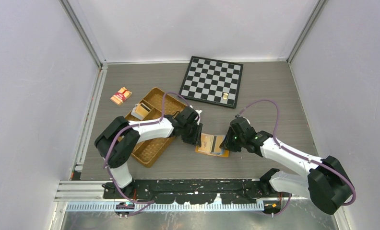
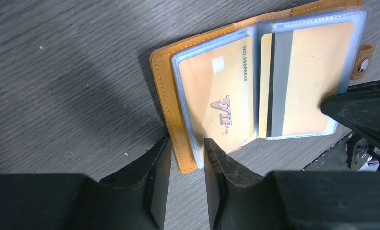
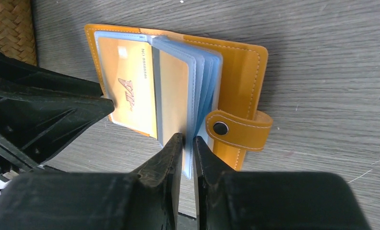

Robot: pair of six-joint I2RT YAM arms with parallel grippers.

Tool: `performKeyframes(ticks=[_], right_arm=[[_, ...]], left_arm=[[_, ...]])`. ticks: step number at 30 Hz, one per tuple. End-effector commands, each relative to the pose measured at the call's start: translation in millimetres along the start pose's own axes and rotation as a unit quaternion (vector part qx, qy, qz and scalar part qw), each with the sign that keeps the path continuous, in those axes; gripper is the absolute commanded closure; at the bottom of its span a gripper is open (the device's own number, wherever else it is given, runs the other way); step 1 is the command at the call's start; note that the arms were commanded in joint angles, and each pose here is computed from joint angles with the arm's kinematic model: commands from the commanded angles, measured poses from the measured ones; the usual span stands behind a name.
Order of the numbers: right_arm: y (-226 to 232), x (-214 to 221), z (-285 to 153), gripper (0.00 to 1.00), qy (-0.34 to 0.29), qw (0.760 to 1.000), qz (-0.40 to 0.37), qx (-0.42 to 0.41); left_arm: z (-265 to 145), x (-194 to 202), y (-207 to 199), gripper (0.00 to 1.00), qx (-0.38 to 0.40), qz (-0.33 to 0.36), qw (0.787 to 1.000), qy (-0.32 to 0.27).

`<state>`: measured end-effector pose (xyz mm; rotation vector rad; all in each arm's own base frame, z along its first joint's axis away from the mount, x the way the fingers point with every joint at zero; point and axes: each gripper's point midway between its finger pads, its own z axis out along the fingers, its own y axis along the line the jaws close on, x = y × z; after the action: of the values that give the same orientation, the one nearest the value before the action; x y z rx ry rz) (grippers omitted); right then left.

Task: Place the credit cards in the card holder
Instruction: Turn over the card holder at the center of the board.

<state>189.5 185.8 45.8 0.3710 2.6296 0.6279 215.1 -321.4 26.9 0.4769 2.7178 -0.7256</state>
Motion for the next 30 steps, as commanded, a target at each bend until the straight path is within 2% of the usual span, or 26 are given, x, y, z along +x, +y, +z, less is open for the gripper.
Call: performKeyframes(ticks=[1, 17, 30], right_arm=[[36, -20, -12, 0.80, -0.026, 0.998, -0.002, -0.062], [56, -26, -3, 0.70, -0.018, 0.997, -0.019, -0.077], [61, -25, 15, 0.47, -0.009, 0.998, -0.029, -0.060]], left_arm=[[6, 0, -5, 0.67, 0.016, 0.001, 1.000, 0.005], [1, -5, -15, 0.67, 0.041, -0.001, 0.999, -0.010], [-8, -2, -6, 0.61, 0.026, 0.000, 0.999, -0.032]])
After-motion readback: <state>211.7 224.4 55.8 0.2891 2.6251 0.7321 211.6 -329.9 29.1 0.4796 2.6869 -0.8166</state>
